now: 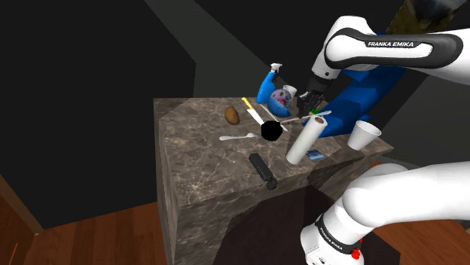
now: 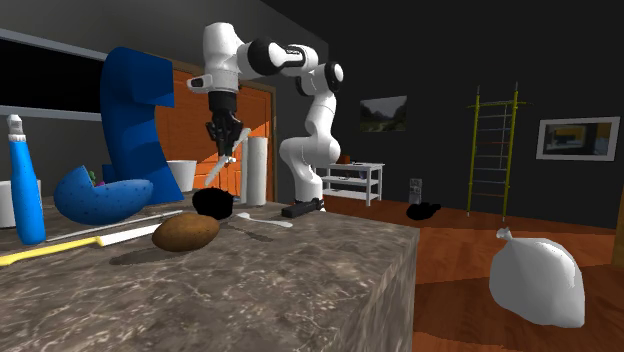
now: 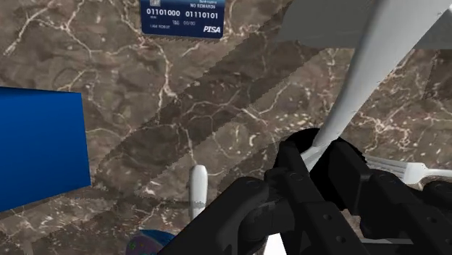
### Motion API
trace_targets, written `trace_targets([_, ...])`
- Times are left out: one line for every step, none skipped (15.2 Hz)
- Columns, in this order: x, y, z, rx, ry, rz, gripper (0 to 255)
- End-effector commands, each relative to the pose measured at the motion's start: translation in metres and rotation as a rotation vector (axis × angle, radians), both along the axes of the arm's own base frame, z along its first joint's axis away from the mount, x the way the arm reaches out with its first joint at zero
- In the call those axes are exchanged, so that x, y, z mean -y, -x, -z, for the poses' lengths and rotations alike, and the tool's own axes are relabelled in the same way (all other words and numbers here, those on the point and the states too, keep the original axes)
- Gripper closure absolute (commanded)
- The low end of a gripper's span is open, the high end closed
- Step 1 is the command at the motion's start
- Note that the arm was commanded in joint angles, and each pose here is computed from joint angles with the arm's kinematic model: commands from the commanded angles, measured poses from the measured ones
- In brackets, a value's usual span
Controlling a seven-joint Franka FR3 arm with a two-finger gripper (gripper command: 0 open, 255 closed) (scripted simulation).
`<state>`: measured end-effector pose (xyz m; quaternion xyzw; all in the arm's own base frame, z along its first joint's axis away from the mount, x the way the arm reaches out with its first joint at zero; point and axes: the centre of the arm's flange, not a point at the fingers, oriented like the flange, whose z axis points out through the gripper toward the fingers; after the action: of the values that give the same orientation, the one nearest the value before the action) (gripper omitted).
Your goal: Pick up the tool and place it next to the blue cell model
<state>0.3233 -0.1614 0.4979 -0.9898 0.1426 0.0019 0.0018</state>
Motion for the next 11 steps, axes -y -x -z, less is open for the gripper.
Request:
trace_targets([0.0, 0.0, 0.011, 0.0, 0.0, 0.0, 255])
trace_targets([0.0, 0.0, 0.017, 0.0, 0.0, 0.0, 255])
trace_targets([0.0, 0.0, 0.022, 0.0, 0.0, 0.0, 255])
trace_targets([0.0, 0.0, 0.027, 0.0, 0.0, 0.0, 255])
trace_targets([0.0, 0.0, 0.032, 0.0, 0.0, 0.0, 255])
trace_targets([0.0, 0.0, 0.038, 0.0, 0.0, 0.0, 255])
trace_targets([0.0, 0.0, 0.043, 0.0, 0.0, 0.0, 255])
trace_targets([0.0, 0.0, 0.048, 0.0, 0.0, 0.0, 255])
trace_targets([0.0, 0.0, 0.054, 0.0, 0.0, 0.0, 255])
trace_targets([0.0, 0.001, 0.048, 0.0, 0.0, 0.0, 255])
trace_targets([0.0, 0.001, 0.048, 0.0, 0.0, 0.0, 0])
